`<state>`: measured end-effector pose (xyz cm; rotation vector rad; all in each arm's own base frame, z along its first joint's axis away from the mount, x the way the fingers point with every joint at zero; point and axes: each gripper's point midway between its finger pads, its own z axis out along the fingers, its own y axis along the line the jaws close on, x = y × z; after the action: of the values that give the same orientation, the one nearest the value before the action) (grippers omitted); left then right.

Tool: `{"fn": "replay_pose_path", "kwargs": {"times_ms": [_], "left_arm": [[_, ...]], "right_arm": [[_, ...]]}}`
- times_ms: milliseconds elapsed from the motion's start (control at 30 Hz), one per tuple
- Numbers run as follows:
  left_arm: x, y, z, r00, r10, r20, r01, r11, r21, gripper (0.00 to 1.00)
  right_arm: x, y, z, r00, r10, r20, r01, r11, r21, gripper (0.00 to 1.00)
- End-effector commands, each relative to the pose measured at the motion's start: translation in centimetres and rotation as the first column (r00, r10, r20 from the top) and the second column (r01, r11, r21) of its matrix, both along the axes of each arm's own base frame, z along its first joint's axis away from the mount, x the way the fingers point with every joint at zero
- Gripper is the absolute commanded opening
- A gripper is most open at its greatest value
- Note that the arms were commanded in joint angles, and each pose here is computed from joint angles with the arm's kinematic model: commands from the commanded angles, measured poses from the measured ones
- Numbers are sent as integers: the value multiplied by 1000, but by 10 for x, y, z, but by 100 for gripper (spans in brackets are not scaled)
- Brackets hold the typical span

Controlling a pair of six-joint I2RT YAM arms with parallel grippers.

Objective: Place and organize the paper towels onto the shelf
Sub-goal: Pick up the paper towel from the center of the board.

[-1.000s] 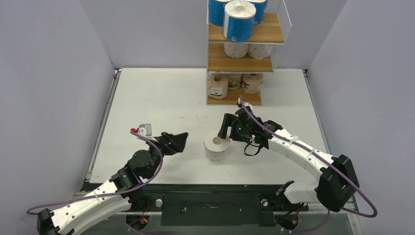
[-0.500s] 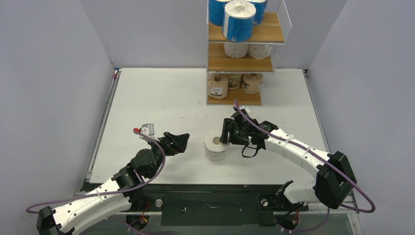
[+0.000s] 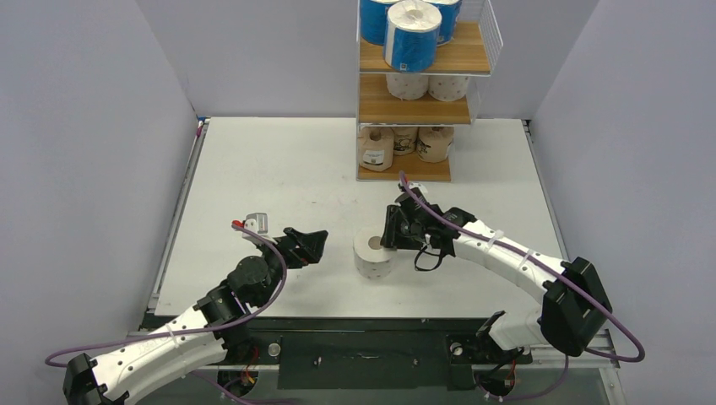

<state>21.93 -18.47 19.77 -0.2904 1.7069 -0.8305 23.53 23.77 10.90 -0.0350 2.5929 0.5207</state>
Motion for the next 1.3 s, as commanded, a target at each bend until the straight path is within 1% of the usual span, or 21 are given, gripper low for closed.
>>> {"fn": "replay_pose_path", "kwargs": {"times_ms": [0,133,300,400,500,633,700,800,900,933,967,1000,1033,1167,1200,1233,1267], "left_arm": [[3,4,18,999,17,48,-16,1000,-26,96],[6,11,35,994,41,97,-43,999,16,96],[11,13,79,977,56,207,-65,997,35,96],[15,6,99,969,44,241,-55,998,37,96],[21,-6,110,965,28,261,-40,998,44,96],[26,-23,131,955,-1,295,-4,1000,19,96],[29,-33,141,949,-24,315,21,1000,12,96],[34,-45,161,937,-39,346,42,999,-2,96],[42,-64,174,922,-61,381,70,997,-11,96],[43,-67,184,911,-57,409,76,997,-31,96],[45,-75,183,905,-79,419,97,995,-21,96],[44,-77,194,886,-73,458,104,994,-43,96],[46,-82,193,880,-82,467,114,993,-40,96],[53,-86,212,850,-41,525,90,994,-68,96],[57,-89,211,852,-44,522,77,996,-42,96],[60,-87,220,851,-17,524,50,998,-49,96],[63,-90,214,861,-13,508,26,1000,-18,96]], "right_arm": [[10,-1,26,997,-5,71,5,1000,0,37],[16,-13,50,994,-26,111,25,1000,4,34],[26,-36,91,982,-79,174,70,996,55,33],[34,-55,110,972,-125,200,111,990,82,32],[40,-68,129,960,-161,230,140,985,104,31],[52,-91,155,925,-260,276,228,963,142,30],[61,-110,170,888,-343,306,302,937,176,30],[71,-123,198,840,-421,342,357,904,235,29],[79,-127,216,818,-455,353,379,887,263,30],[82,-126,225,810,-465,357,381,881,281,30],[83,-126,229,806,-473,355,385,875,294,30],[87,-125,236,800,-479,361,384,871,306,30],[88,-124,240,796,-486,360,387,867,315,30],[95,-127,263,773,-514,373,394,849,353,30],[95,-128,265,770,-518,373,397,846,356,30],[96,-131,271,762,-526,376,401,841,363,30],[96,-132,273,759,-532,375,405,838,367,29]]}}
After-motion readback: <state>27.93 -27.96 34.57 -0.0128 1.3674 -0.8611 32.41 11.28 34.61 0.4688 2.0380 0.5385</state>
